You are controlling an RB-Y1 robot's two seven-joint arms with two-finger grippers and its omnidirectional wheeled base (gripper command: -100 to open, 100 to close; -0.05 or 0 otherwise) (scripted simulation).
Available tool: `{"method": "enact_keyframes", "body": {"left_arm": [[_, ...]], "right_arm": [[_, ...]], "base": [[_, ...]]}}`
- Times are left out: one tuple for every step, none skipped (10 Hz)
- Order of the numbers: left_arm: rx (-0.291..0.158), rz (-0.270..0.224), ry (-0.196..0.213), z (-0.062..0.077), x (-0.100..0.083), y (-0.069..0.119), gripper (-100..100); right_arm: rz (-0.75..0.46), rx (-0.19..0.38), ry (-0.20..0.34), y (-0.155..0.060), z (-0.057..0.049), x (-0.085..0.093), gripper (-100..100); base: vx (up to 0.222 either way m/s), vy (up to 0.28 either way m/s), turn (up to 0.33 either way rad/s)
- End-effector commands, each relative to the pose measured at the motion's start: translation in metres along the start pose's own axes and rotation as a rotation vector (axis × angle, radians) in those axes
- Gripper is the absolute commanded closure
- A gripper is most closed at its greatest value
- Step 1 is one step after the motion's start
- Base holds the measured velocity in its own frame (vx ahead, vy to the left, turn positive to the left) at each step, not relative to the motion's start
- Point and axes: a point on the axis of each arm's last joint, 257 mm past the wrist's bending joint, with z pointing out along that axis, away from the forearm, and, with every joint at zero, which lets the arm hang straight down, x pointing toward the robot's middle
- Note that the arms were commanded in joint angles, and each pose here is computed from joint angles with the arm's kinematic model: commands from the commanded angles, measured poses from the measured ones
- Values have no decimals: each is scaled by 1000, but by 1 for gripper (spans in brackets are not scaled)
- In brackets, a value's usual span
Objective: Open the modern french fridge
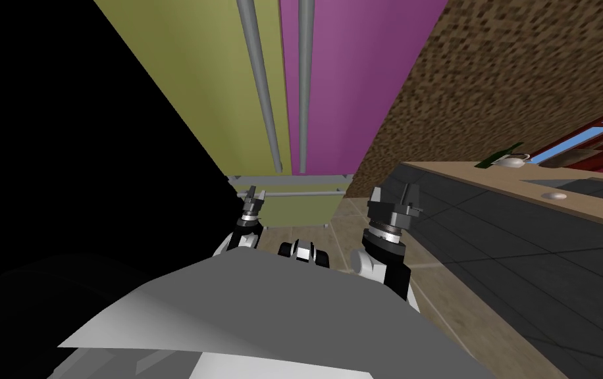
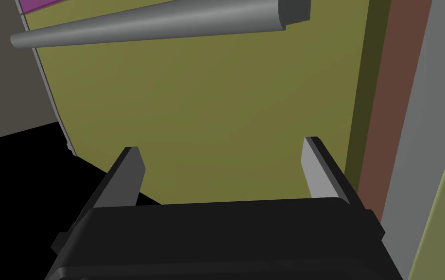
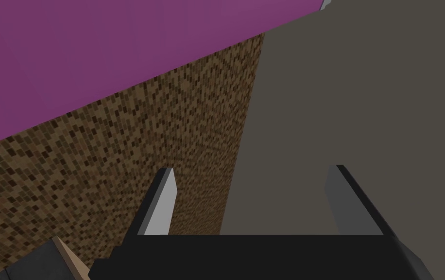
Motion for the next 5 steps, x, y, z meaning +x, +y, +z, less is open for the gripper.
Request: {"method": "enact_keyframes", "body": {"left_arm": [[-8,-11,-11,-15,-4,14,-100],[-19,-10,-13,-18,-4,19,-100],[-27,-15,-19,-27,-7,27,-100],[-26,-20,-24,-34,-9,32,-100],[-35,-20,-25,-36,-9,35,-100]], "right_arm": [[0,0,0,0,0,0,0],[0,0,0,0,0,0,0],[0,0,0,0,0,0,0],[0,0,0,0,0,0,0],[0,0,0,0,0,0,0]], "base": [[86,-21,9],[68,-14,5],[73,-7,6],[102,-16,11],[78,-11,7]]}}
